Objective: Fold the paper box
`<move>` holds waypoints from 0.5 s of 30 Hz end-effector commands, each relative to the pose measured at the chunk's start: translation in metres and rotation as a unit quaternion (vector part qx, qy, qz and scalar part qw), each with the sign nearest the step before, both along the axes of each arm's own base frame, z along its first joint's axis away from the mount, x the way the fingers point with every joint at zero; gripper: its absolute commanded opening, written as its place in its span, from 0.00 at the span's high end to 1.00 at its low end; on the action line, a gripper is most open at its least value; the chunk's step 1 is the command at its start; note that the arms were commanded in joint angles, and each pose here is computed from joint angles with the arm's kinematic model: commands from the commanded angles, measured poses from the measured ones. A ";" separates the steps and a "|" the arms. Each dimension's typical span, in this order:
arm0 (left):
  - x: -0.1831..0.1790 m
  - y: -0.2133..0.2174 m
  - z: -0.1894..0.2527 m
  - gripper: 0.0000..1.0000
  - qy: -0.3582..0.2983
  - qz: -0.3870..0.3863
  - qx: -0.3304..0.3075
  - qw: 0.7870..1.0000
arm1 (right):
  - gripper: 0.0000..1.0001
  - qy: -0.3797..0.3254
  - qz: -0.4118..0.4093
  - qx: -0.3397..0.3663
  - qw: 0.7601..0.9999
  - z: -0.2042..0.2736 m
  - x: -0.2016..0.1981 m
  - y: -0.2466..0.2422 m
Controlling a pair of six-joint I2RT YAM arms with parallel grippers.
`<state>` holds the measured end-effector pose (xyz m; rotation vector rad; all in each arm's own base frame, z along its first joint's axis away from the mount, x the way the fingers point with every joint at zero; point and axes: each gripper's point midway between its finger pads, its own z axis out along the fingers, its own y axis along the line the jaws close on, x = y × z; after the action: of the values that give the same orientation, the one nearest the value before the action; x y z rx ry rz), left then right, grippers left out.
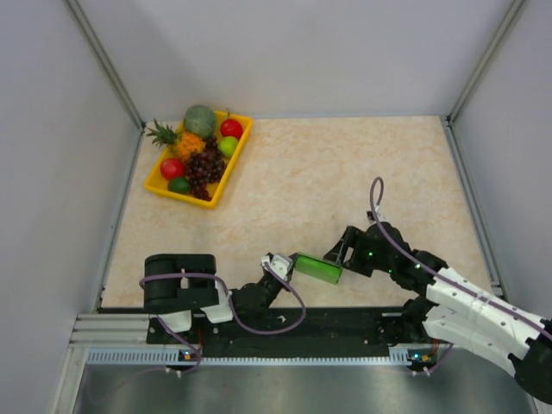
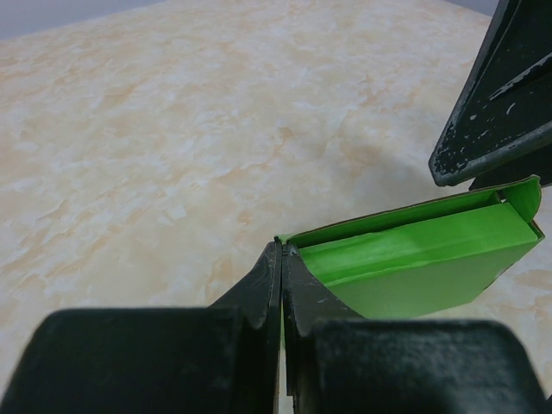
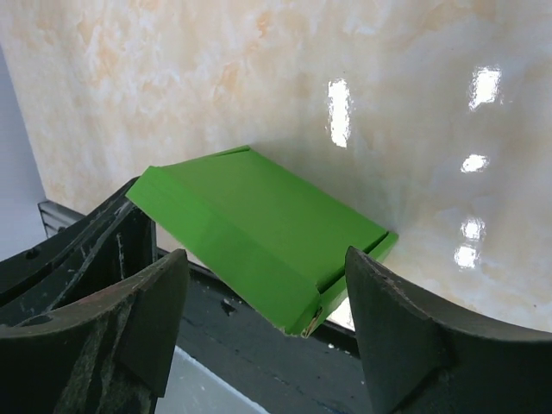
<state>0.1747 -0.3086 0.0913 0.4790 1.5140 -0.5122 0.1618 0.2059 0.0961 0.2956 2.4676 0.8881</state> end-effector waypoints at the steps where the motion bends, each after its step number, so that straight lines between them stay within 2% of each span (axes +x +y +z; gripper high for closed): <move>1: -0.007 0.001 0.005 1.00 0.002 -0.013 -0.033 0.999 | 0.25 -0.021 -0.044 0.036 0.998 0.020 0.007 -0.002; 3: -0.007 0.002 0.004 1.00 0.002 -0.012 -0.032 0.999 | 0.08 -0.001 -0.075 0.031 0.997 0.017 0.002 -0.013; 4: -0.007 0.001 0.004 1.00 0.002 -0.013 -0.032 0.999 | 0.02 0.028 -0.104 0.055 0.993 0.017 -0.002 -0.014; 6: -0.008 0.002 0.005 1.00 0.002 -0.014 -0.033 0.999 | 0.01 0.064 -0.123 0.100 0.985 0.018 -0.011 -0.009; 7: -0.008 0.001 0.005 1.00 0.002 -0.014 -0.034 0.999 | 0.01 0.098 -0.147 0.137 0.975 0.019 -0.017 -0.007; 9: -0.008 0.000 0.004 1.00 0.002 -0.014 -0.034 0.999 | 0.01 0.121 -0.165 0.168 0.964 0.021 -0.022 -0.003; 10: -0.008 -0.001 0.004 1.00 0.002 -0.017 -0.033 0.999 | 0.01 0.150 -0.194 0.189 0.951 0.019 -0.022 -0.002; 15: -0.010 -0.002 0.005 1.00 0.001 -0.021 -0.035 0.999 | 0.03 0.224 -0.213 0.240 0.920 0.016 -0.026 0.020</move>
<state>0.1747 -0.3089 0.0916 0.4755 1.5143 -0.5127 0.1368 0.2054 0.1039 1.0032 2.3919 1.1726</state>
